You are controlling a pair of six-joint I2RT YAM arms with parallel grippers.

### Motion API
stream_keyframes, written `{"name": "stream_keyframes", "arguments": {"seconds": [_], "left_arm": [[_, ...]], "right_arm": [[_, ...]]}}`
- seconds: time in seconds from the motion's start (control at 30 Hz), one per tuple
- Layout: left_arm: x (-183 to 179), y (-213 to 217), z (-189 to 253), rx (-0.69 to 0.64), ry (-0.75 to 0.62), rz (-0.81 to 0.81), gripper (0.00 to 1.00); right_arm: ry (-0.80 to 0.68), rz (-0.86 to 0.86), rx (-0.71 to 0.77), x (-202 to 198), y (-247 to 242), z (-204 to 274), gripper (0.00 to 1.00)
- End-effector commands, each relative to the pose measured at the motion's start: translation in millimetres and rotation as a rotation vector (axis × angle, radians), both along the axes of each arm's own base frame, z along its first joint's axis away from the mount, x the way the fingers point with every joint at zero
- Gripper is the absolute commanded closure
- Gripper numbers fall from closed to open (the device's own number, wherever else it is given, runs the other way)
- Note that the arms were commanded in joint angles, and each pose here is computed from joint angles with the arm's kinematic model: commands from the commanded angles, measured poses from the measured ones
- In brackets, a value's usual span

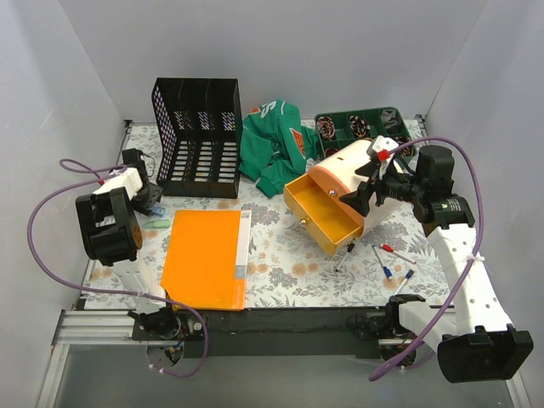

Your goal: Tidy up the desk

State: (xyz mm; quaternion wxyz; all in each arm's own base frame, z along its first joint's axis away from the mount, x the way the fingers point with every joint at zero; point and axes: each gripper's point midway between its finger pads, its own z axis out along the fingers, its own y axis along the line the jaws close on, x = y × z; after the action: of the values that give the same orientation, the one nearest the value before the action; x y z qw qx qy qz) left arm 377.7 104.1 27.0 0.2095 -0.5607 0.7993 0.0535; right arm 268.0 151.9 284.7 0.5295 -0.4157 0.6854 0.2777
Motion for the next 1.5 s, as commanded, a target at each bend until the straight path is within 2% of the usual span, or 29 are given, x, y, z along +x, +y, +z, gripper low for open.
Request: {"name": "stream_keyframes", "arguments": {"seconds": [0.0,0.13,0.17,0.27,0.33,0.47,0.6,0.63,0.73,0.77,0.97,1.1,1.2,1.3,1.47], "left_arm": [[-3,6,-7,-0.005,0.085,0.024,0.57],[-11,3,-17,-0.019,0.11,0.012,0.61],[-12,2,-15,-0.02,0.099,0.008,0.66],[-15,1,-15,-0.024,0.088,-0.004,0.7],[-15,1,-10,-0.022,0.074,-0.02,0.77],[-14,3,12,0.007,0.02,-0.033,0.83],[-13,2,49,0.038,-0.092,-0.057,0.9],[-13,0,71,0.048,-0.155,-0.064,0.92],[-18,-17,100,0.02,-0.279,-0.136,0.94],[-25,-24,98,0.0,-0.291,-0.16,0.96],[-38,-113,150,-0.224,-0.611,-0.518,0.97],[-52,-196,189,-0.329,-0.786,-0.827,0.97],[-70,-256,214,-0.43,-0.868,-1.013,0.97],[-85,-300,233,-0.513,-0.921,-1.104,0.97],[-94,-345,253,-0.615,-0.977,-1.114,0.97]], "right_arm": [[-0.032,-0.009,-0.003,4,-2,3,0.03],[-0.037,-0.009,-0.003,4,-2,4,0.03],[-0.037,-0.009,-0.003,4,-2,4,0.03],[-0.04,-0.007,-0.002,3,-2,5,0.03],[-0.038,-0.007,-0.002,3,-2,4,0.03],[-0.045,-0.006,-0.003,3,-2,5,0.03],[-0.052,-0.011,-0.008,3,-3,6,0.03],[-0.056,-0.016,-0.01,3,-4,6,0.03],[-0.063,-0.027,-0.019,4,-6,6,0.03],[-0.067,-0.028,-0.021,4,-6,6,0.03],[-0.089,-0.053,-0.042,5,-11,6,0.03],[-0.103,-0.065,-0.054,6,-13,6,0.03],[-0.11,-0.065,-0.054,4,-14,6,0.03],[-0.119,-0.062,-0.051,3,-14,5,0.03],[-0.122,-0.076,-0.051,4,-17,2,0.03]]}}
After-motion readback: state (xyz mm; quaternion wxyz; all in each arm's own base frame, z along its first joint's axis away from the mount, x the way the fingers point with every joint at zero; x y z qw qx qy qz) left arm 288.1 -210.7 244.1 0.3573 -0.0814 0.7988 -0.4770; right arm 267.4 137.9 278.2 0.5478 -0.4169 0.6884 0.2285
